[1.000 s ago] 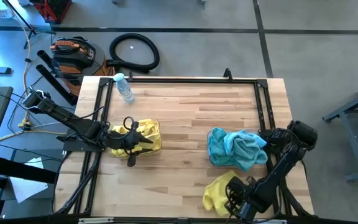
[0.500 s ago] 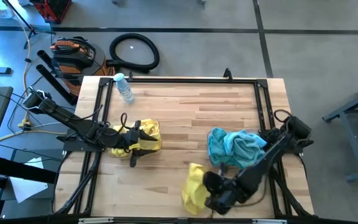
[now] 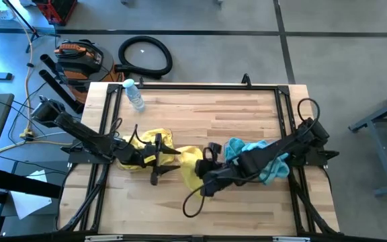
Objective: Sort microfiber towel by color & place in baskets
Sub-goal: Put the yellow microfiber cloth into the left transparent bin
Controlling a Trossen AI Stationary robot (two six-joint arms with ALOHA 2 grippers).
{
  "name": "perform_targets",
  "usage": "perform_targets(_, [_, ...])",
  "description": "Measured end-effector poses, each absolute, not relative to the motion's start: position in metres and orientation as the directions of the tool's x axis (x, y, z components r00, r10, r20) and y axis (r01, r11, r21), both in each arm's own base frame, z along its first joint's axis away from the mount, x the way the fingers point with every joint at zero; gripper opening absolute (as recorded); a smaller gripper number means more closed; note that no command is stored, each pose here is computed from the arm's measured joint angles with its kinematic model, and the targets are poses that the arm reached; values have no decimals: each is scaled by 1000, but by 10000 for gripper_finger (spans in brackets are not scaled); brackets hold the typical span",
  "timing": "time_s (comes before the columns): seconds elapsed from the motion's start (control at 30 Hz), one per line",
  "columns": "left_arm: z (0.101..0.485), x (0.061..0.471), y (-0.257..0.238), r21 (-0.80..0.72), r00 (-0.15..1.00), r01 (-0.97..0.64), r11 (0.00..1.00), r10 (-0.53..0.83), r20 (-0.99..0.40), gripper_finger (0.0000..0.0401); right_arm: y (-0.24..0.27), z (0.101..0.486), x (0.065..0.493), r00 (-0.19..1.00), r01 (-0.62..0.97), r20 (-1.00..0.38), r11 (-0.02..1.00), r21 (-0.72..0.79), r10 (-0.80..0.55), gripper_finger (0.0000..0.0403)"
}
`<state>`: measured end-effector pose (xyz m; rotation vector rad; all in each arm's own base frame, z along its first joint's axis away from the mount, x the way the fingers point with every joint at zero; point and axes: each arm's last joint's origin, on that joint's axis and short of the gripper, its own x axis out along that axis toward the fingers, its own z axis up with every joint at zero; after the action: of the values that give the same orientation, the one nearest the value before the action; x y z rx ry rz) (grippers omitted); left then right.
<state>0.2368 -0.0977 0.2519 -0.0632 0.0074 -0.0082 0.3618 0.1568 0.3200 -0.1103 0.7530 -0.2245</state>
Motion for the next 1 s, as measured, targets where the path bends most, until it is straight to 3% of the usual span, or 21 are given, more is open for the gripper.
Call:
perform_targets(0.23, [253, 260, -96, -62, 997, -70, 996, 71, 19, 230, 145, 344, 374, 778, 125, -580, 965, -232, -240, 1])
perform_targets(0.6, [248, 296, -109, 14, 994, -23, 1000, 24, -104, 215, 137, 346, 380, 792, 107, -561, 959, -263, -242, 1])
perform_targets(0.73, [246, 300, -111, 33, 989, -34, 999, 38, -143, 165, 138, 347, 379, 794, 107, -557, 959, -262, -241, 0])
perform_targets(0.93, [246, 300, -110, 83, 988, -34, 996, 46, -147, 33, 138, 347, 379, 794, 118, -559, 963, -244, -239, 4])
perform_targets(1.0, [245, 300, -110, 99, 987, -31, 995, 47, -156, 11, 139, 346, 379, 792, 104, -562, 960, -258, -237, 14])
